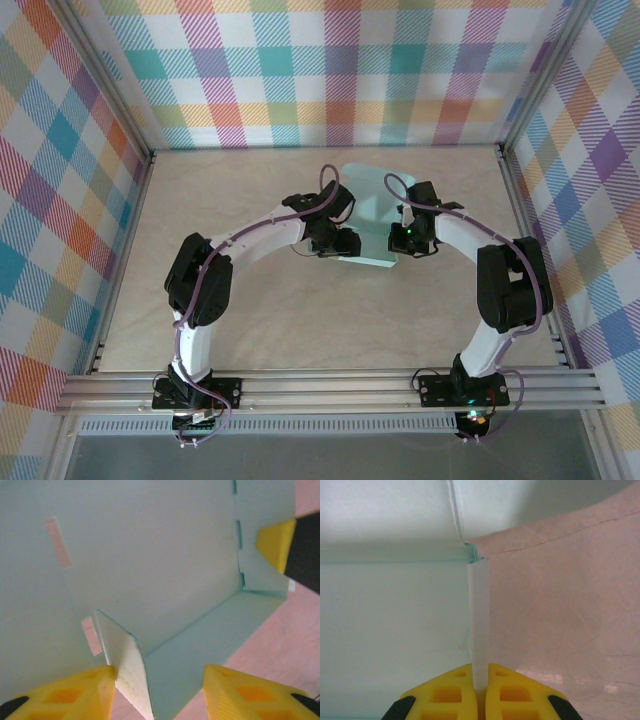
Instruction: Fold the paper box
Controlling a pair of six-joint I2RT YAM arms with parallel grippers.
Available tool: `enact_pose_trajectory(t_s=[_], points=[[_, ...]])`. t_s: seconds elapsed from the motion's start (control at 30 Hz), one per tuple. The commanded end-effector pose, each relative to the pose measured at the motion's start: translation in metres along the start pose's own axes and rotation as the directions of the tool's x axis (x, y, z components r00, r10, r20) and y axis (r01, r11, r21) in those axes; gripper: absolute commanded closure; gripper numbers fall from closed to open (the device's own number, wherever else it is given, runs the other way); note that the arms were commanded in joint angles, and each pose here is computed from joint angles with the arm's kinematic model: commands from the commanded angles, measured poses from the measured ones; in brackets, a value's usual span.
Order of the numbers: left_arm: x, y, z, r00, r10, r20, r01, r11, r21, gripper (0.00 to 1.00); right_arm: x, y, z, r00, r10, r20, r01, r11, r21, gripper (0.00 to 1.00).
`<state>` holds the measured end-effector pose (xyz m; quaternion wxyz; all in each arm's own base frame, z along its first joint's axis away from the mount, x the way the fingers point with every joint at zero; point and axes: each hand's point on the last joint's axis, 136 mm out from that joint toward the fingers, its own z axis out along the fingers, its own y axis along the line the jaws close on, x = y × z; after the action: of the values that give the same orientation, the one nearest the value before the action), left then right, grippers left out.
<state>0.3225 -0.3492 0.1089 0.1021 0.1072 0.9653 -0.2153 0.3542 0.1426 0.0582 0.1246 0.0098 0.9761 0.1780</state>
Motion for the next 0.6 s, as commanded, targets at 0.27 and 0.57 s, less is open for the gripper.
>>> enact_pose_trajectory(t_s=[0.27, 0.57], points=[[-0.010, -0.013, -0.029, 0.956, 0.254, 0.147, -0.262, 0.965, 0.033, 0.35, 0.003, 0.009, 0.000, 0.999, -0.020, -0.038, 0.018, 0.999, -0.045, 0.94], [-0.020, -0.001, -0.084, 0.793, 0.371, 0.483, -0.391, 0.918, -0.064, 0.07, -0.002, 0.022, -0.006, 0.997, 0.045, -0.066, -0.056, 0.982, -0.183, 0.94]])
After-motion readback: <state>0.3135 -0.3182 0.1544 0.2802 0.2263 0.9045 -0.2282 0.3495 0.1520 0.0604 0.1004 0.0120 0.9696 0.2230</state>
